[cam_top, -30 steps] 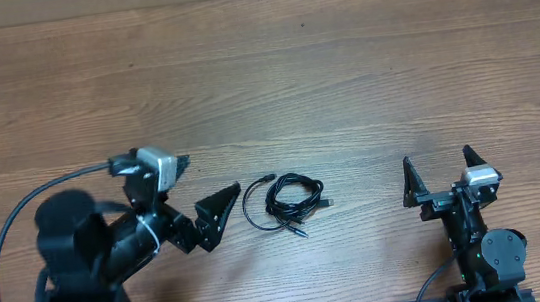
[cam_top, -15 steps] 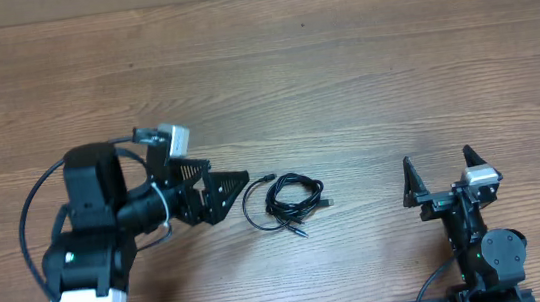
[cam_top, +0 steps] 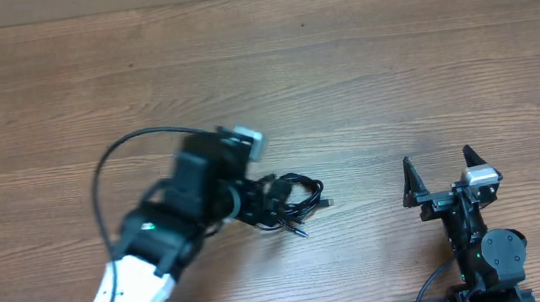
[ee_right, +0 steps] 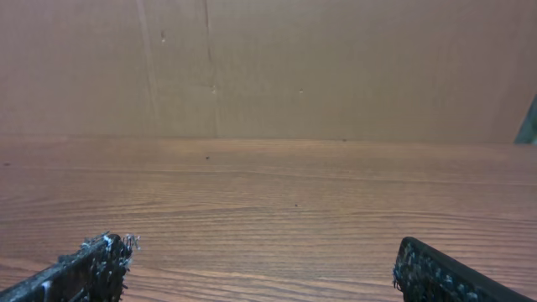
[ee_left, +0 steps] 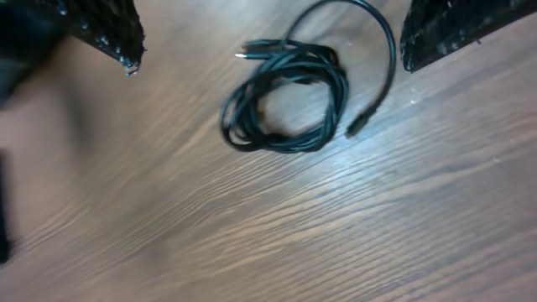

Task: Untangle cables
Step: 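Move the left gripper over the black cable bundle, then lower the left gripper and close it on the cable bundle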

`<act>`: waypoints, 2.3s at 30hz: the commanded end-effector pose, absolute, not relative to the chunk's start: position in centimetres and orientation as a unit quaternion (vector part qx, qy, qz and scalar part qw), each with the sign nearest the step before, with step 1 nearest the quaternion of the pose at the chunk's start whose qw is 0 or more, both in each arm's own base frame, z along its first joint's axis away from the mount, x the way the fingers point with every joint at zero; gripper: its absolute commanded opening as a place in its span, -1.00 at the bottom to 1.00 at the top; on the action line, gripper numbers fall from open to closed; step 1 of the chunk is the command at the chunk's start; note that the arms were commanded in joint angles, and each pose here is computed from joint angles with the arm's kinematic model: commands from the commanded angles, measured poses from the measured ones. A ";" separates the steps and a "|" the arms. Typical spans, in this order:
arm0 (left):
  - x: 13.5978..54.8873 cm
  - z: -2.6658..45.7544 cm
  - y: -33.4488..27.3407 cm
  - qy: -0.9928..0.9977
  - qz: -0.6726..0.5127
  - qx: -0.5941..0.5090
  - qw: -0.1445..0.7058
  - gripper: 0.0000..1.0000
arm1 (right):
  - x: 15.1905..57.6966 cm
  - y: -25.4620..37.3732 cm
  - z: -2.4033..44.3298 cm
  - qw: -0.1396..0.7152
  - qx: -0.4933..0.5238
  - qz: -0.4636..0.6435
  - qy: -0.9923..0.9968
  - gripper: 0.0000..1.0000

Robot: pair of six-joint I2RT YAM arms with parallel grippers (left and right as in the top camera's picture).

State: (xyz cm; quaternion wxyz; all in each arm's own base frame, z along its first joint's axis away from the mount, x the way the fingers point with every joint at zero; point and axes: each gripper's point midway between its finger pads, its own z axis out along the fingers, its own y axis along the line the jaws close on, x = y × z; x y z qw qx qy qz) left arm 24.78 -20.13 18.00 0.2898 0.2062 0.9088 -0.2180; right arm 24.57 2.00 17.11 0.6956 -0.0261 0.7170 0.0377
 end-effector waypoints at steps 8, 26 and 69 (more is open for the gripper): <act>26.7 11.7 -22.7 0.925 -0.080 0.244 0.281 0.64 | 24.6 2.0 17.0 0.698 -0.026 0.035 0.715 1.00; 24.2 9.1 -26.6 0.921 -0.181 0.284 0.197 0.64 | 24.6 2.0 17.0 0.698 -0.026 0.035 0.715 1.00; 34.0 11.6 -20.3 0.956 -0.084 -0.054 0.277 -0.92 | 24.6 2.0 17.0 0.698 -0.026 0.035 0.715 1.00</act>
